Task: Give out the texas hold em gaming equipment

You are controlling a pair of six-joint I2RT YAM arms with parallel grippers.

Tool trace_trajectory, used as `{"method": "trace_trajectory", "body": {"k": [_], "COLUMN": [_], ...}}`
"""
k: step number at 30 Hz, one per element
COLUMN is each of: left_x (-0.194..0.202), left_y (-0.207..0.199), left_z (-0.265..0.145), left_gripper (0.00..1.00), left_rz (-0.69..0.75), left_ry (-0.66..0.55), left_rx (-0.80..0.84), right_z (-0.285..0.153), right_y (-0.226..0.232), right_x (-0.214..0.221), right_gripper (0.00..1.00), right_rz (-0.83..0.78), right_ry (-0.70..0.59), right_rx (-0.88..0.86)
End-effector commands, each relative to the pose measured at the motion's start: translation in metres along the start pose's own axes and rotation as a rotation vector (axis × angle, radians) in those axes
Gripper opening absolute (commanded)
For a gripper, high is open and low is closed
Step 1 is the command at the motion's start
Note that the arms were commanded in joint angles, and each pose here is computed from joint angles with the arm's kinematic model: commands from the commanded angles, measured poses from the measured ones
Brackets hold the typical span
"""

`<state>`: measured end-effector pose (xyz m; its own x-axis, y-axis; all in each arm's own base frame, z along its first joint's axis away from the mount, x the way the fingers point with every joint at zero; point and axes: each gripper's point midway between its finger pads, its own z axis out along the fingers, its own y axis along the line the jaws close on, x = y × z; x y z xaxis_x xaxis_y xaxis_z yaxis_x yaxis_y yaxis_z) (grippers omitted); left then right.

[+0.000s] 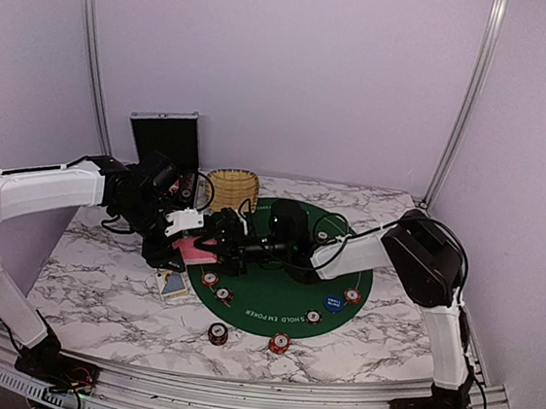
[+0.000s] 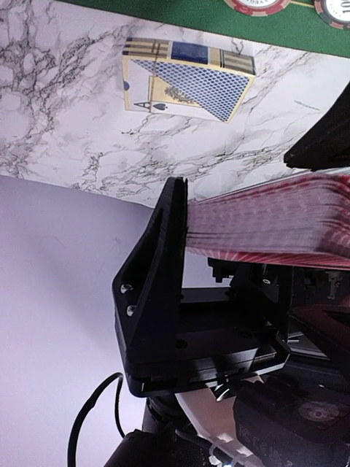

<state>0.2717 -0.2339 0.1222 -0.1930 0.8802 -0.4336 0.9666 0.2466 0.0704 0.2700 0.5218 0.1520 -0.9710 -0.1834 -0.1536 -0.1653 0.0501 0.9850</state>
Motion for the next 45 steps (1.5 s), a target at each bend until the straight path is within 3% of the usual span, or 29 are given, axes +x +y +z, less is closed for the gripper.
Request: {"method": "trace_trajectory", "body": {"k": [1,10,14,16,18,20,22,23,27,45], "left_x": [-0.011,-0.014,-0.014,-0.015,-0.016,-0.015,-0.015,-0.015,-0.015,-0.030], "left_y": [-0.001,0.004,0.009,0.010,0.009,0.008,0.005,0.003,-0.001,0.004], "left_z": [-0.004,-0.001,0.001,0.001,0.002,0.001,0.000,0.000,0.000,0.020], "left_gripper": [0.00,0.00,0.08,0.19,0.43,0.75,0.92,0.95,0.99,0.97], "left_rz": [0.018,0.025,0.026,0.027,0.028,0.034,0.050,0.058,0.079,0.124], "left_ry": [-0.021,-0.011,0.002,0.002,0.000,0.001,0.003,0.004,0.008,0.033], "left_rx": [0.013,0.002,-0.011,-0.013,-0.008,-0.008,-0.007,-0.007,-0.003,0.017], "right_z": [0.010,0.011,0.010,0.010,0.008,0.005,0.001,0.000,-0.004,0.002], "right_y": [0.015,0.012,0.010,0.009,0.008,0.007,0.007,0.007,0.007,0.016], "right_x": [-0.001,0.002,0.002,0.002,0.001,-0.001,-0.002,-0.002,-0.003,0.001], "right_gripper": [0.58,0.37,0.29,0.25,0.22,0.20,0.19,0.18,0.15,0.15], "right_rz": [-0.022,-0.007,-0.001,0.002,0.003,0.006,0.006,0.004,0.001,-0.010], "right_ry": [0.011,0.018,0.015,0.011,0.005,-0.007,-0.016,-0.019,-0.031,-0.017], "right_rx": [-0.069,-0.074,-0.070,-0.069,-0.068,-0.065,-0.061,-0.060,-0.056,-0.068]}}
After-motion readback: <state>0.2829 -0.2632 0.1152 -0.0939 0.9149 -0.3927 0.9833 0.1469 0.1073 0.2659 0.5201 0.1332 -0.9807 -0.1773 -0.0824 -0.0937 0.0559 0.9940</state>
